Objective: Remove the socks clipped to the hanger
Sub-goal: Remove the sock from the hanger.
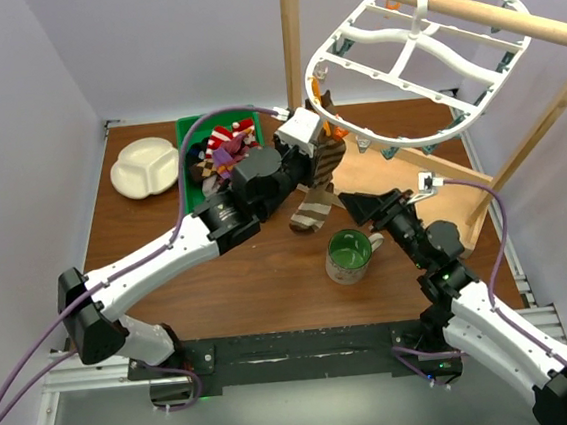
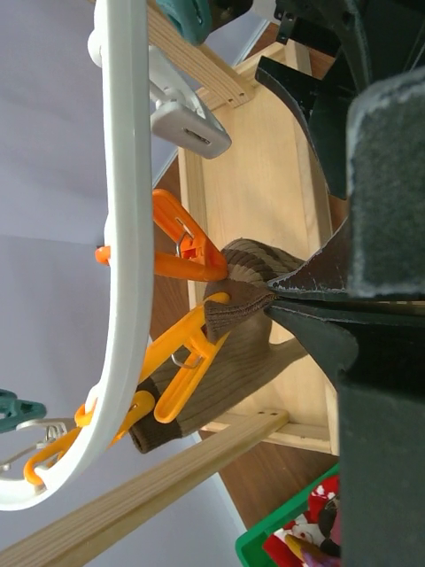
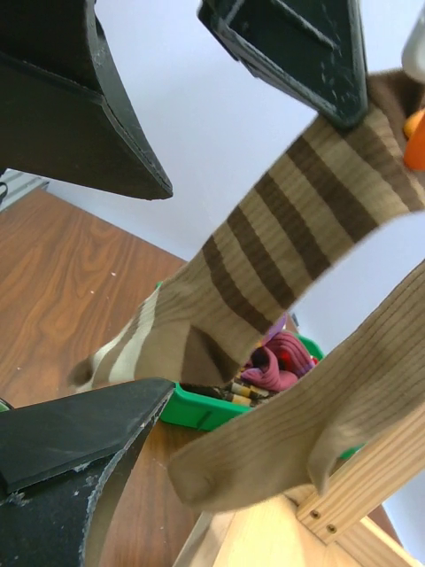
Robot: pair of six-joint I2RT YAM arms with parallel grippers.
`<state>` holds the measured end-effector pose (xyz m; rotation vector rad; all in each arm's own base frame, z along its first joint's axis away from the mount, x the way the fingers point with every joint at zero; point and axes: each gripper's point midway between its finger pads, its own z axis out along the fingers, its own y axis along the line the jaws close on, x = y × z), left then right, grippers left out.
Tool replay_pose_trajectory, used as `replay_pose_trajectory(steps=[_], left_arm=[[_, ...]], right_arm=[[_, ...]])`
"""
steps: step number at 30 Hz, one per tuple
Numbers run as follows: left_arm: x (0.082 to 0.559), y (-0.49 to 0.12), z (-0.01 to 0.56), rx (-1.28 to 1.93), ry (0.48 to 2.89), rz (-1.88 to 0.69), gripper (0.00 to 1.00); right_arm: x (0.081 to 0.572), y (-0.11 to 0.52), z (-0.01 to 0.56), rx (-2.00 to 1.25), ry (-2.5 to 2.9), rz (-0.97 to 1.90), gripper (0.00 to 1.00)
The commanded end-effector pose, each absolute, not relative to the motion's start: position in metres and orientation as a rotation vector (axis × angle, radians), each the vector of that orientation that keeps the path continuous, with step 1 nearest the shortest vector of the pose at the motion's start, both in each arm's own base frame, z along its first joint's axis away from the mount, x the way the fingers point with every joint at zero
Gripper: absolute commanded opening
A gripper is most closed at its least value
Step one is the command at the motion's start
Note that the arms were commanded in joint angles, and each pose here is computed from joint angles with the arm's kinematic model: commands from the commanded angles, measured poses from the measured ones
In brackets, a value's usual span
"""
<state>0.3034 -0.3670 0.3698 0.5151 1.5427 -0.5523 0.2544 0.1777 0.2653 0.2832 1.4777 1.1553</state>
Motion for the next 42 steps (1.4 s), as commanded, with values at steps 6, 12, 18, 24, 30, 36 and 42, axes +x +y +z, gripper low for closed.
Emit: replay_pose_trajectory(steps=[6, 12, 18, 24, 30, 36, 42], left_arm=[[0.304, -0.390, 0.375, 0.495, 1.585, -0.573, 0.00], [0.303, -0.394, 0.372, 0.457, 1.613, -0.615, 0.00], [0.301, -0.401, 0.363, 0.460, 1.640, -0.652, 0.00], [0.303, -0.398, 0.358, 0.439, 1.649, -0.636, 0.00], [0.302, -0.400, 0.359, 0.437, 1.646, -0.652, 0.00], [0.304, -0.386, 0.352, 0.398, 1.655, -0.634, 0.00], [0.305, -0.375, 0.352, 0.352, 1.642, -0.672, 0.00]], right_arm=[[0.252, 0.180, 0.297, 0.214, 1.304, 1.207, 0.89], [0.271, 0.194, 0.298, 0.171, 1.308, 1.186, 0.91], [0.288, 0.204, 0.299, 0.174, 1.300, 1.172, 0.92], [0.294, 0.222, 0.303, 0.161, 1.296, 1.197, 0.93], [0.306, 0.231, 0.299, 0.196, 1.302, 1.201, 0.89], [0.313, 0.227, 0.293, 0.263, 1.313, 1.197, 0.49], [0.314, 0.230, 0.291, 0.276, 1.331, 1.217, 0.00]])
